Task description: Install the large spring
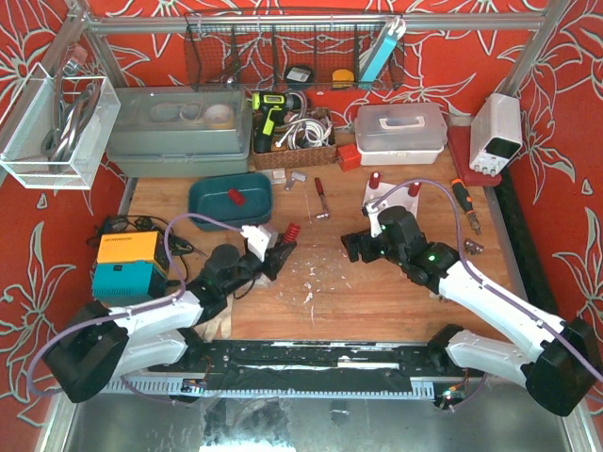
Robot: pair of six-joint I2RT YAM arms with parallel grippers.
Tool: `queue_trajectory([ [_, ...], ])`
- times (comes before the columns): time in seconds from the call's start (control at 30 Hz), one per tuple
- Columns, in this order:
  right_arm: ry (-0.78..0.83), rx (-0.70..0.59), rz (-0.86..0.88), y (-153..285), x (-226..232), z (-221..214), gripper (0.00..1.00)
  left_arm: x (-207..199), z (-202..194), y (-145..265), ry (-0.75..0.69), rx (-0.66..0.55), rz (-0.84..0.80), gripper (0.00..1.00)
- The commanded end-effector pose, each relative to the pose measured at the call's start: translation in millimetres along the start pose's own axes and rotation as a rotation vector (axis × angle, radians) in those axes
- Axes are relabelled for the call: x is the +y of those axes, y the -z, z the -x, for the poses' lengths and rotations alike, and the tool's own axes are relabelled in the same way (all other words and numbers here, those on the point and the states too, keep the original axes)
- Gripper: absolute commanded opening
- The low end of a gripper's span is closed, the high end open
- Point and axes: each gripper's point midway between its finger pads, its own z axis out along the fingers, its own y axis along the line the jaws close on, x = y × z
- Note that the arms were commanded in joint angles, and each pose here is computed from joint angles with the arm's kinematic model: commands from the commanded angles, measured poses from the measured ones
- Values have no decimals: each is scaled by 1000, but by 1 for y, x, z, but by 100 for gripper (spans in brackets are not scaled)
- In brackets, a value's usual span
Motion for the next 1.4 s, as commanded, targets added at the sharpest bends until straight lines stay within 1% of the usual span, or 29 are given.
queue_trajectory([
  [0.0, -31, 0, 253, 19, 45, 9, 99, -38, 26, 11, -197, -174, -132, 13],
  [0.03, -35, 4, 311, 22, 55, 9, 99, -44, 20, 13, -228, -177, -152, 13],
  [0.13, -64, 13, 480, 33, 82, 12, 91, -55, 6, 22, -307, -195, -186, 13],
  [0.3, -124, -13, 698, 48, 116, 24, 79, -66, -3, 26, -328, -211, -246, 13],
  [0.37, -128, -33, 748, 52, 126, 29, 77, -69, -6, 26, -346, -209, -258, 12],
  [0.5, -102, -16, 748, 51, 137, 26, 75, -71, -5, 29, -352, -221, -268, 11],
  [0.6, -77, 27, 729, 44, 144, 19, 75, -76, -1, 33, -357, -241, -286, 11],
  [0.8, -55, 74, 700, 31, 152, 8, 77, -79, 5, 43, -368, -278, -289, 11],
  [0.93, -40, 100, 743, 29, 166, 2, 71, -79, 6, 44, -373, -282, -283, 12],
  [1.17, -49, 107, 786, 28, 175, 0, 50, -80, 6, 44, -378, -280, -288, 12],
  [1.23, -50, 100, 788, 28, 175, 1, 49, -80, 5, 44, -381, -280, -289, 12],
  [1.37, -58, 100, 793, 25, 177, 1, 49, -82, 5, 45, -383, -282, -297, 12],
])
